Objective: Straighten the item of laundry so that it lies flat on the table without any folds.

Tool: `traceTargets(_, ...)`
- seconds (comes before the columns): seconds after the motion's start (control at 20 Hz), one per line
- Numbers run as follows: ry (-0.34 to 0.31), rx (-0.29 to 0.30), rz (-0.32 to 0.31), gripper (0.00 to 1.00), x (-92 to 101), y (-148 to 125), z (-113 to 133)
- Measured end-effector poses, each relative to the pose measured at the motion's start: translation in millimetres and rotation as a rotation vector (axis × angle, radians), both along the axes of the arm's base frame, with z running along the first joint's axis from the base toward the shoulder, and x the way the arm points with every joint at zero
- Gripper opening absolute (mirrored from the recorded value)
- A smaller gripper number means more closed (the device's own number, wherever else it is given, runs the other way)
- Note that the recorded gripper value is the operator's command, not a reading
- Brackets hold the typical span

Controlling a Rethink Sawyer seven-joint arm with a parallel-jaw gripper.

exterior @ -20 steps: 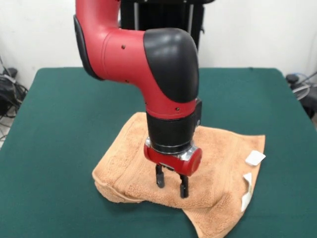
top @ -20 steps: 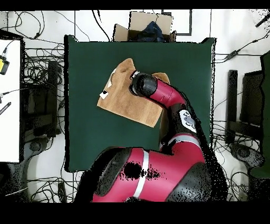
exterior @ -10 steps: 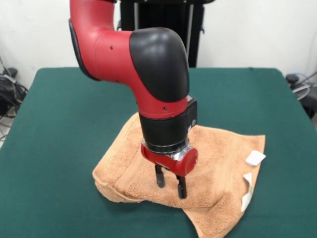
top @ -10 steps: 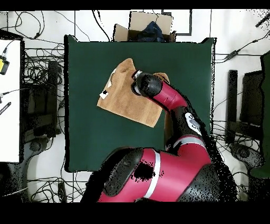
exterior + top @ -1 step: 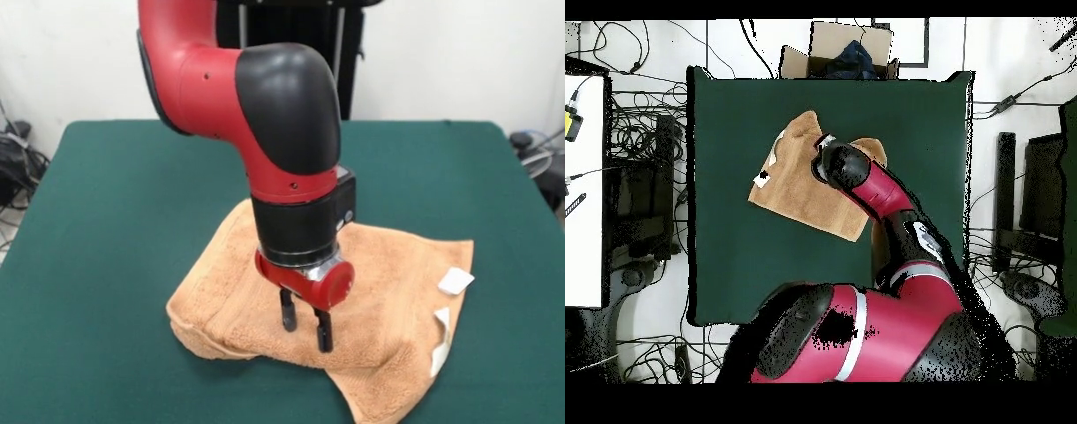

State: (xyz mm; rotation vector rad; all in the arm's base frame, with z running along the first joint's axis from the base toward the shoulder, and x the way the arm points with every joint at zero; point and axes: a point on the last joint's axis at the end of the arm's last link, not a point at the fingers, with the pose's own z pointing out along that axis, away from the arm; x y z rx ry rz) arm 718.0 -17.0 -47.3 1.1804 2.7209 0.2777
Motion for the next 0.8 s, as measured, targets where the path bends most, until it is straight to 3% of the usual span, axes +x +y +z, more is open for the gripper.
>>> traceTargets(0.4,-0.001,-0.038,0.010,1.00,-0.9,13,1)
traceTargets(0.6,0.021,-0.063,0.050,1.00,-0.1,27,3)
traceTargets(0.8,0.103,-0.020,0.110,1.00,-2.7,50,11)
